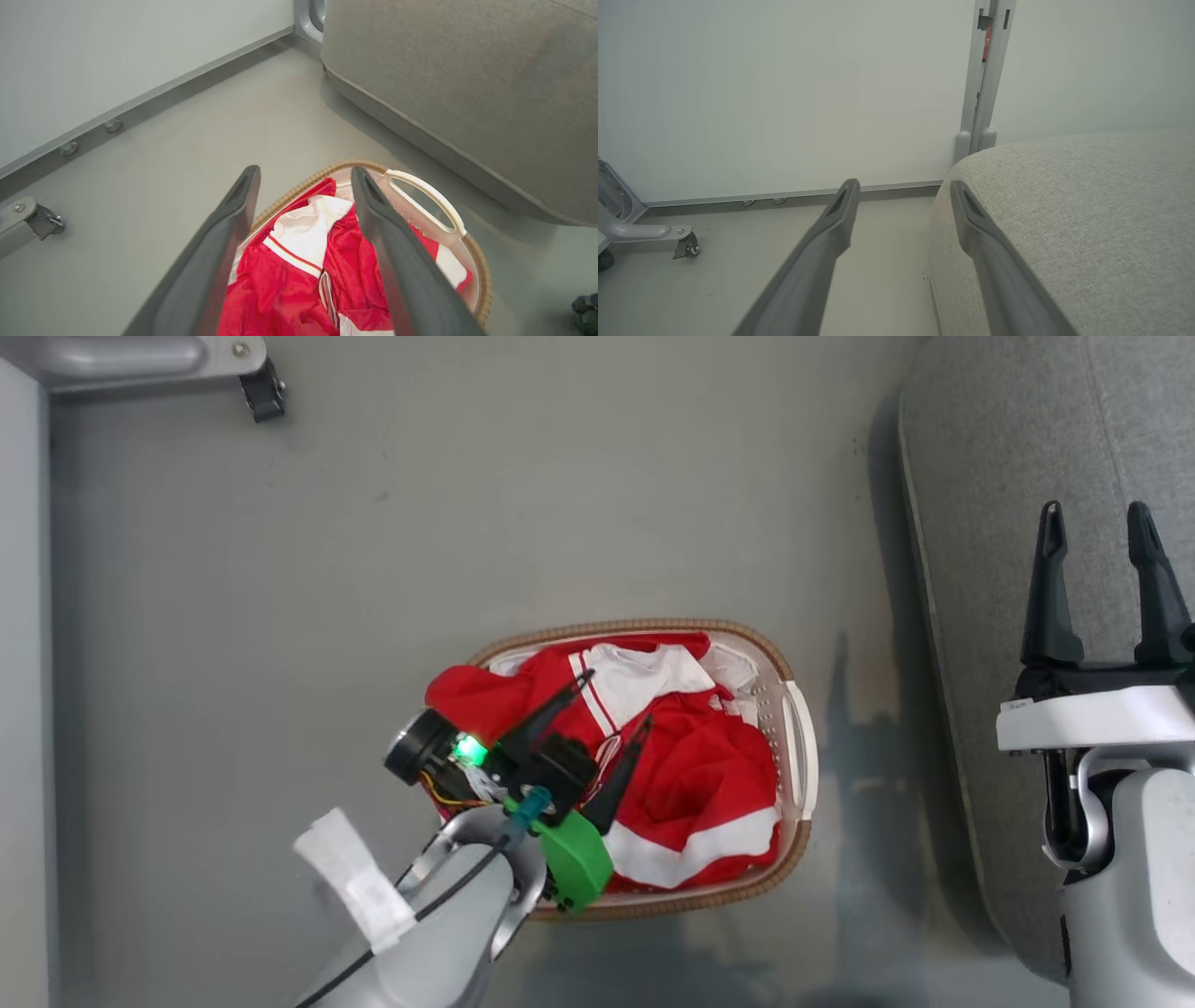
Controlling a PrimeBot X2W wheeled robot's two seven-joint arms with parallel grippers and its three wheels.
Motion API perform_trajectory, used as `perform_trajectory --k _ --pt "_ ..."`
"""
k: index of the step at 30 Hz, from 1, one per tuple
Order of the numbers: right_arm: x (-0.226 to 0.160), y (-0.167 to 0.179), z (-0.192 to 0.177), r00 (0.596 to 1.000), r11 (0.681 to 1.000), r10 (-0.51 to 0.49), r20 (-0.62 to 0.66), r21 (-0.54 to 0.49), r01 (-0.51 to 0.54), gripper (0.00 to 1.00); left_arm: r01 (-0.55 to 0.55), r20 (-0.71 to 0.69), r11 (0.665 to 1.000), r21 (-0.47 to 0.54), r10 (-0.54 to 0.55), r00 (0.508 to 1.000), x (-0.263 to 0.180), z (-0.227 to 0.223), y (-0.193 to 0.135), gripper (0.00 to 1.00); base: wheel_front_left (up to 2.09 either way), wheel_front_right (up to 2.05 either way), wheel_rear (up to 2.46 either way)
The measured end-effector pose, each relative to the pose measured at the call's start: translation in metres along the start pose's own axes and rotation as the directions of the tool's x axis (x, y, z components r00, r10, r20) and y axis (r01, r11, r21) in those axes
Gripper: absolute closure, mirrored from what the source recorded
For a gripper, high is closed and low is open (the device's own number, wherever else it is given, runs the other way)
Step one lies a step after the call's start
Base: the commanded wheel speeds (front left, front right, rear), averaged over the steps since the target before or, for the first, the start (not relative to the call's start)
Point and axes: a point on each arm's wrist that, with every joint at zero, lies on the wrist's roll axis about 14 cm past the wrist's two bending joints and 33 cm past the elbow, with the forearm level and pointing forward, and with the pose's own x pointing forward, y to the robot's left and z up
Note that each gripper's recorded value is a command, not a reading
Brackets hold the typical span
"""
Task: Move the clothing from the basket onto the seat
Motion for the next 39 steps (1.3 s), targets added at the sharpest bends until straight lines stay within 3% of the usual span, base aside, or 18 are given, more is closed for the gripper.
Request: perform_trajectory --k 8,19,30,39 --pt "0.014 -0.012 -0.032 0.999 1.0 -0.025 -0.042 -0.004 0.025 0.0 0.241 -0.265 0.971 -0.007 -0.234 0.935 0.011 -0.092 -0.044 0.0 0.0 0.0 0.0" --pt "0.021 -0.03 -0.061 0.995 0.998 -0.062 -0.081 -0.014 0.062 0.0 0.449 -0.34 0.89 -0.084 -0.449 0.826 0.019 -0.136 -0.093 0.0 0.0 0.0 0.0" --pt "0.026 -0.044 -0.086 0.99 0.996 -0.087 -0.112 -0.029 0.084 0.0 0.477 -0.396 0.86 -0.18 -0.508 0.765 0.028 -0.169 -0.107 0.0 0.0 0.0 0.0" --pt "0.024 -0.052 -0.099 0.986 0.995 -0.1 -0.135 -0.045 0.094 0.0 0.469 -0.471 0.854 -0.223 -0.516 0.716 0.033 -0.196 -0.107 0.0 0.0 0.0 0.0"
